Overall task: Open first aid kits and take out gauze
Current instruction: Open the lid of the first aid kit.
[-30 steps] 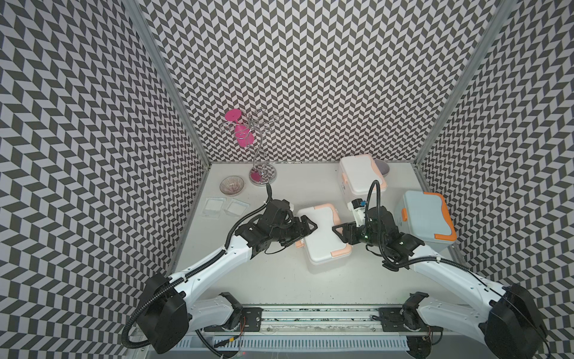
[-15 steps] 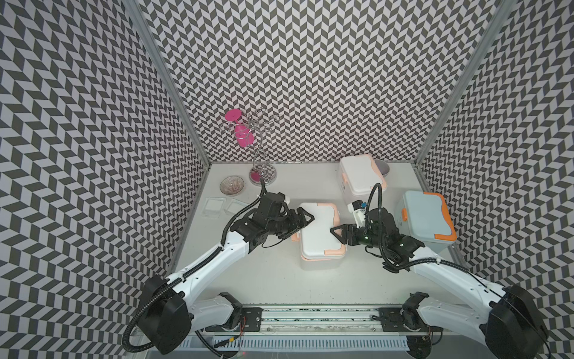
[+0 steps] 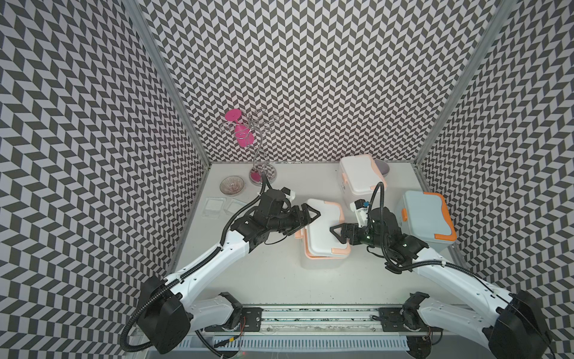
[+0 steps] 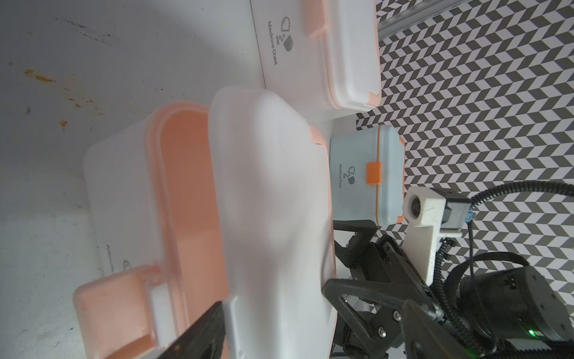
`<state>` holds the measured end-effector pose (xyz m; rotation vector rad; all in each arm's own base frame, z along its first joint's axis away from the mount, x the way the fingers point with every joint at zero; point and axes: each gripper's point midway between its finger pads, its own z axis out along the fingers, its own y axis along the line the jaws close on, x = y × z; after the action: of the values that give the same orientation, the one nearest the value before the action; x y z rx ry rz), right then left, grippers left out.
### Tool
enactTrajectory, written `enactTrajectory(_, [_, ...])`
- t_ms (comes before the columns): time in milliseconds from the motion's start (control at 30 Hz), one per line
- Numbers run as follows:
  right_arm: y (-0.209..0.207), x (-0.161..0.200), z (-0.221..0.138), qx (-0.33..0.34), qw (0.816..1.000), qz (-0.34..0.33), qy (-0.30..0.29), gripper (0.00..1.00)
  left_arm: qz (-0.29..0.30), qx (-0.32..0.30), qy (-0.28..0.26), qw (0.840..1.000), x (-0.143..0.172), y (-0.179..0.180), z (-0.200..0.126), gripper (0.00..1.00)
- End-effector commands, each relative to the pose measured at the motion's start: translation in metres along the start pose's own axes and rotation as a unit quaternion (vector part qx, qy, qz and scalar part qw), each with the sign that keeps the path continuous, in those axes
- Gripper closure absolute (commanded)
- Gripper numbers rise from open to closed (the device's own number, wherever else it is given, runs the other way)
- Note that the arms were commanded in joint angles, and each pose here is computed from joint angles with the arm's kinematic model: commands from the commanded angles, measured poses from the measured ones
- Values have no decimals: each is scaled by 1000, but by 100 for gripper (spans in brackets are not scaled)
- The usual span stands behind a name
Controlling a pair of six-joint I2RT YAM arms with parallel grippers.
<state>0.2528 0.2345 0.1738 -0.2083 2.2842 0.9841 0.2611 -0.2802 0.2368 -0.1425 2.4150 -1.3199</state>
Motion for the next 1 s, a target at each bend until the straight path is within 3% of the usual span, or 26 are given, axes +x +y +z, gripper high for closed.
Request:
enactTrajectory(0, [31,-9,-10,-57,998,-23,-6,10,24,53,-2,998,-3,-38,-5,13])
enactTrajectory(367, [65,-24,-28,-138,989,-31,-45,3,38,69,-7,997,-2,-69,-5,13])
enactTrajectory(467, [58,-26,-22,-119,992,-25,-41,3,41,71,-7,997,-2,-77,-3,13])
enactTrajectory(633, [20,-36,-27,-5,999,0,-53,2,45,77,-8,996,-1,-90,0,13])
enactTrajectory(833, [31,-52,-66,-24,991,-8,-128,2,56,88,-11,994,-1,-110,4,13])
enactTrajectory(967, [37,-56,-84,-21,990,-22,-141,2,62,101,-9,993,0,-125,8,12])
